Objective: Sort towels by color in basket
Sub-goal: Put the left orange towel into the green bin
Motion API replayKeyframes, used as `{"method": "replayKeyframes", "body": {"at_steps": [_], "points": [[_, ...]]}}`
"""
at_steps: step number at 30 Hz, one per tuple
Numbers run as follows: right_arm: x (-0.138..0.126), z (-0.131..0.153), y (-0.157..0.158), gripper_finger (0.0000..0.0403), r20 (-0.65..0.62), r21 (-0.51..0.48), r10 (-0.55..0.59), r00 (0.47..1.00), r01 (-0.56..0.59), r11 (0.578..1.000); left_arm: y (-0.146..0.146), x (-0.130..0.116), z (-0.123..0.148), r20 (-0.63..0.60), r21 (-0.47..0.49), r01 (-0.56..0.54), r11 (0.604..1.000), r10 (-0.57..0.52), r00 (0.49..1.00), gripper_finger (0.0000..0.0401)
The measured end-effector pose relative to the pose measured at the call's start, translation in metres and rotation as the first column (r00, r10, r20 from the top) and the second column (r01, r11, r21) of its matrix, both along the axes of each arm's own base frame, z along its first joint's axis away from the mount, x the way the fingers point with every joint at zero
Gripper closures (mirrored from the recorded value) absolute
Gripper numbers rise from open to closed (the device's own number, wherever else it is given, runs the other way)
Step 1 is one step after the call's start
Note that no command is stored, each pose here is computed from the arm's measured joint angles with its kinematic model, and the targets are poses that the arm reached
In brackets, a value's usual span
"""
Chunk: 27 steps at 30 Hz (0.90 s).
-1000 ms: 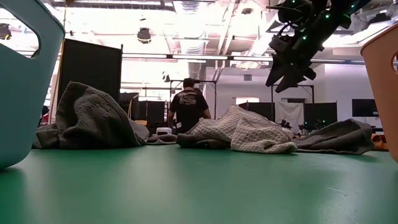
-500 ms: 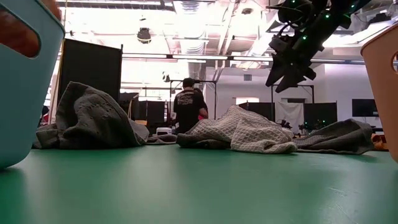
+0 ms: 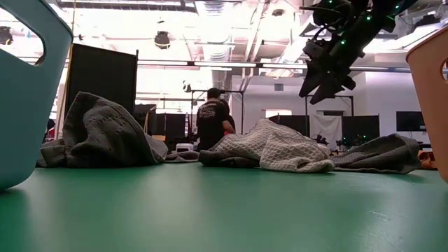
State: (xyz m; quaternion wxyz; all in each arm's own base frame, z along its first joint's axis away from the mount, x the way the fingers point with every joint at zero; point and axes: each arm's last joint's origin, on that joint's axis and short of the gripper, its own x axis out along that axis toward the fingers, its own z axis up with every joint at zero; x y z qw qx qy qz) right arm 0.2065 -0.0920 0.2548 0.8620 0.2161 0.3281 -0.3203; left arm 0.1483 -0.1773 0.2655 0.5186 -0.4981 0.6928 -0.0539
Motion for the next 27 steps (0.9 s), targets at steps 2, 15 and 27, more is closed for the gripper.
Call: {"method": "replayKeyframes", "body": {"at_steps": [2,15,27], "points": [[0.000,0.000,0.000,0.0133,0.000,0.000,0.000,1.000,0.000,1.000,0.007,-0.005,0.000,-0.036,0.064,-0.057,0.996,0.059,0.998,0.0401],[0.000,0.000,0.000,0.0133,0.003,0.004,-0.006,1.000,0.006,1.000,0.027,0.006,0.019,0.599,0.237,-0.493,0.837,0.274,0.752,0.0401],[0.000,0.000,0.000,0.0133,0.004,0.004,-0.006,1.000,0.006,1.000,0.003,0.038,0.017,0.779,0.228,-0.275,0.934,-0.006,0.627,0.0401]]}}
